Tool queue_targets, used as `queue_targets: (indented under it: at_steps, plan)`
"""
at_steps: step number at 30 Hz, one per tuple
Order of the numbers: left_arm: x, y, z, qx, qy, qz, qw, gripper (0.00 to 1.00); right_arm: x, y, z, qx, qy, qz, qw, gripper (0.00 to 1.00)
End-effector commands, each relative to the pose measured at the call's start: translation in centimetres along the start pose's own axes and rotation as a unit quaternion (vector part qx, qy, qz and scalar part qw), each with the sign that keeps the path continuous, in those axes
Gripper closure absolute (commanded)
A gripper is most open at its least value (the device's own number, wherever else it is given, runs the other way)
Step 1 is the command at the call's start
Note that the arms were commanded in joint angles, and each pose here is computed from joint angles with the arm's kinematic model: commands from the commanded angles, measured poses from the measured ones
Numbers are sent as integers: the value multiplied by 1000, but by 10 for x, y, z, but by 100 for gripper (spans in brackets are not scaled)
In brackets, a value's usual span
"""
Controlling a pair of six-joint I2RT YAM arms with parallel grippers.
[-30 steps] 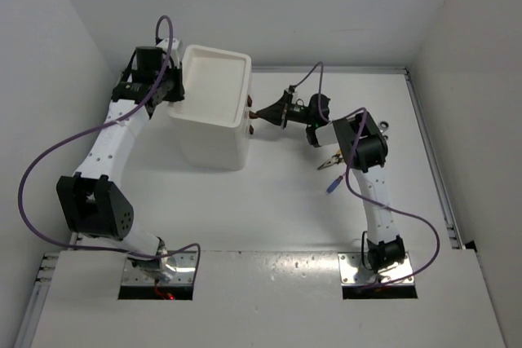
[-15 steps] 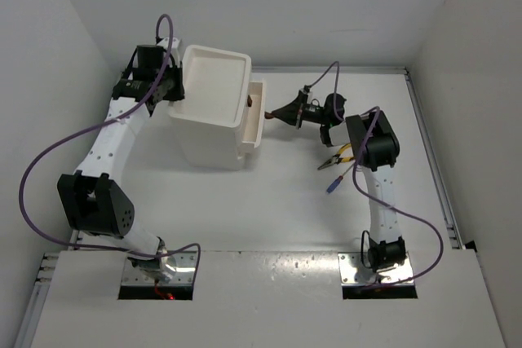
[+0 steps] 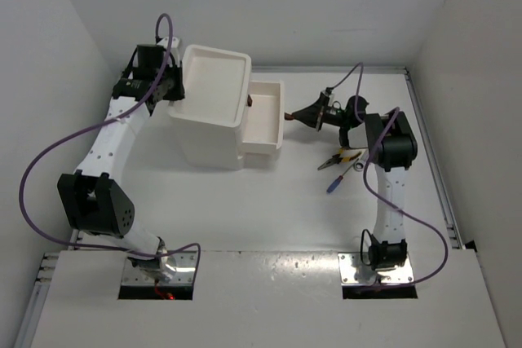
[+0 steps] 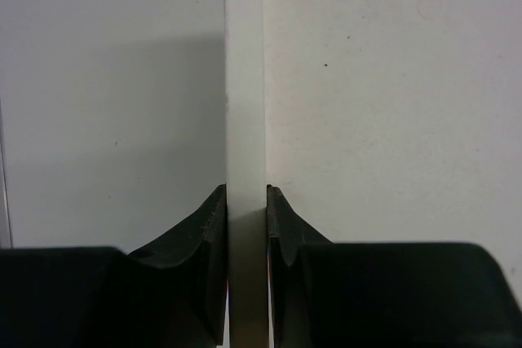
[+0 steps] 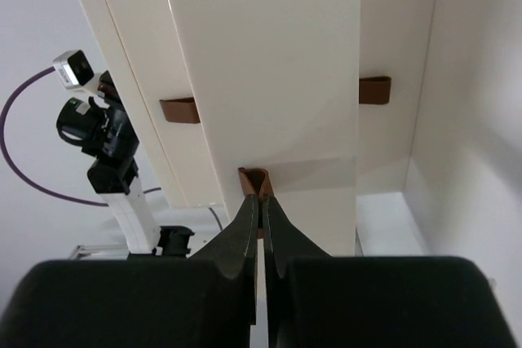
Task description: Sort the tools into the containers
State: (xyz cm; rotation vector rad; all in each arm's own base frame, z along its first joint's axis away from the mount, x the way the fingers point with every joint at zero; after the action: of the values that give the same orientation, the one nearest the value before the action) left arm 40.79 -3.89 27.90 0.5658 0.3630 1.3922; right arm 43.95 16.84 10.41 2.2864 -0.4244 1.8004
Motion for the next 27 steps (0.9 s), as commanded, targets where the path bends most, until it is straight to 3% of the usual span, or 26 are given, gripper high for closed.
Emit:
queue_targets:
  at_steps: [1,13,14,16,17,18,20,21,27]
  plan:
    - [14,-6,-14,38,13,30,999,100,23,27,3,-23,76,18,997,100]
    - [20,-7,-13,34,33,38,998,100,15,54,-7,-39,64,3,997,99]
    - [20,-7,-13,34,33,38,998,100,13,55,-10,-34,64,2,997,91]
    - [19,-7,-13,33,27,32,999,87,17,55,-11,-34,73,4,997,72]
    - [19,-7,-13,33,27,32,999,79,13,55,-12,-35,69,0,997,53]
    - [17,-7,-13,33,27,26,999,54,13,55,-12,-36,71,-5,997,50]
    - [16,-7,-12,32,28,21,999,37,21,55,-13,-31,87,-5,996,46]
    - [16,-6,-9,27,27,21,999,24,22,54,-11,-31,91,-7,995,46]
    - [13,8,25,-21,19,-14,1000,19,48,59,-5,-37,145,-23,988,45]
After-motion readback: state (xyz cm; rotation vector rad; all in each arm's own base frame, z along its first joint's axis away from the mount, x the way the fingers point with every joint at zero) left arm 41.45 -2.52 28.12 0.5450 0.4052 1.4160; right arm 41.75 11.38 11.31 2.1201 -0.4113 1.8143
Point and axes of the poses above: each gripper's point midway between its finger pads, its own y axis back along the fingers, its own x axis along the line the jaws close on, z = x × y, the point moved 4 cm from there along y, back along the fingers, and after that the axes turned 8 degrees about -y, right-handed, at the moved point
